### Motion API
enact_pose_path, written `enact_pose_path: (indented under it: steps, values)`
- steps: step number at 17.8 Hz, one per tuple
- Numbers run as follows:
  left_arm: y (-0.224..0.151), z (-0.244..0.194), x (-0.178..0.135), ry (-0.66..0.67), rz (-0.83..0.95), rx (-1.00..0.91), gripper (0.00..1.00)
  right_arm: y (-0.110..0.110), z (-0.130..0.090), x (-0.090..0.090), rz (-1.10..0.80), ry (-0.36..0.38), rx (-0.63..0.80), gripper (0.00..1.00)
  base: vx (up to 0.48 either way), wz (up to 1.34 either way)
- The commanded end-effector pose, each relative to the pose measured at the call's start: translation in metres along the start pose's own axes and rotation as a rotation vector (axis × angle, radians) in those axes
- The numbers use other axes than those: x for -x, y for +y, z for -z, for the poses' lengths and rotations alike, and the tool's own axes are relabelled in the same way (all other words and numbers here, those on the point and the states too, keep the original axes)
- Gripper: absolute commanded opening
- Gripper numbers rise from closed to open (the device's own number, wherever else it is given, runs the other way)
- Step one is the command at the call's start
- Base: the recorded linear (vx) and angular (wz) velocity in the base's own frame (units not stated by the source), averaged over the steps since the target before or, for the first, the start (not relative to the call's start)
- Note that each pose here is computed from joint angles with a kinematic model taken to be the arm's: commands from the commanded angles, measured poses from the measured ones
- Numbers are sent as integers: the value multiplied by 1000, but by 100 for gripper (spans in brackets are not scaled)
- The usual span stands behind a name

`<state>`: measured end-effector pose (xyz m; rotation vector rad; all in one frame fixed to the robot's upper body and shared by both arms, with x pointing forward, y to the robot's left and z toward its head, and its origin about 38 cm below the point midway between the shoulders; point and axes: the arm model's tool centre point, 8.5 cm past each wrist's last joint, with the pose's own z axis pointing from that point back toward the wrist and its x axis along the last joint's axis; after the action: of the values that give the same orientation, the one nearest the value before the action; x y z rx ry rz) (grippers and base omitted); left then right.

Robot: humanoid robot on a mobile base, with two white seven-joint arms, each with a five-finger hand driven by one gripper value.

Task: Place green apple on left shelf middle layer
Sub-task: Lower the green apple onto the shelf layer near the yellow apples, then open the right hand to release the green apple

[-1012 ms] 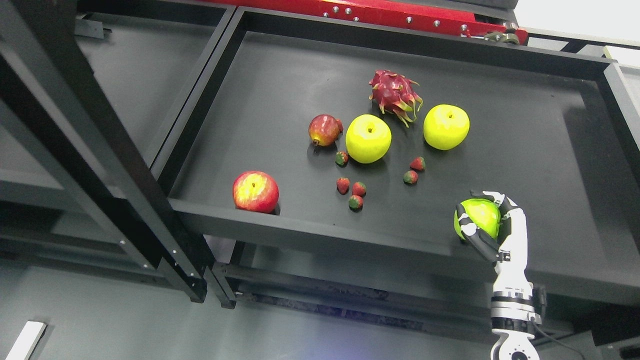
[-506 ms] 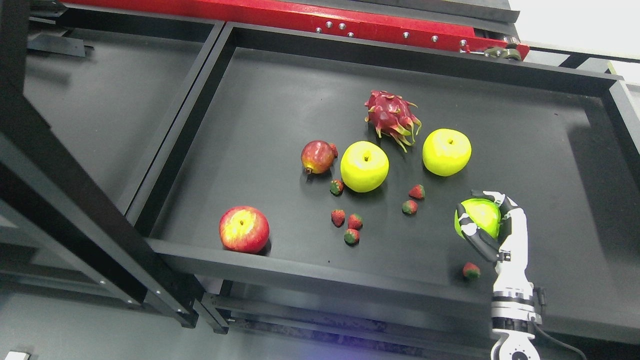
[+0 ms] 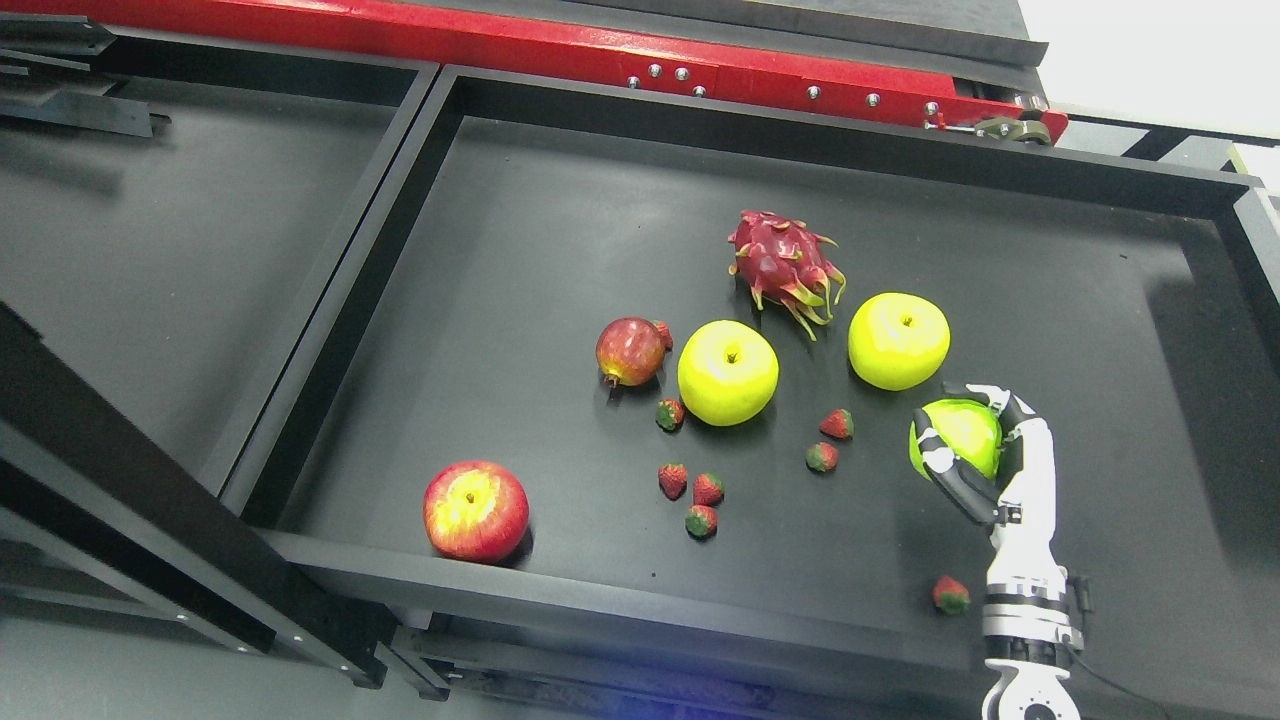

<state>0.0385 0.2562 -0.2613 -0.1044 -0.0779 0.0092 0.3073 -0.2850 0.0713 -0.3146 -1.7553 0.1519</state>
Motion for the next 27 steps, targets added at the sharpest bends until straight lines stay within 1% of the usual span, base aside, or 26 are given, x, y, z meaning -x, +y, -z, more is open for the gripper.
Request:
enact_pose_path:
  steps: [1,9,11,12,13,14,15,27]
  values:
    - [11,-2,-1,-3,1,-18,100,-5,0,1,-17,0,-5,0,72,0]
    - [11,-2,-1,-4,1,-18,100,-6,1,1,-18,8,-3,0,46,0]
    - [11,-2,-1,-3,1,-18,100,-6,1,2,-18,13,-3,3,15,3]
    - [11,-2,0,-3,1,-18,100,-6,1,3,-18,22,-3,13,4,-11]
    - [11,-2,0,-1,1,-18,100,-6,1,3,-18,26,-1,41,4,-11]
    - [11,-2,0,-1,1,-18,100,-6,2,4,-17,32,-1,96,0,12]
    - [11,-2,0,-3,1,-18,100,-5,2,3,-15,27,-5,100,0,0]
    - [11,-2,-1,-4,1,-18,100,-3,3,3,-14,31,-8,100,0,0]
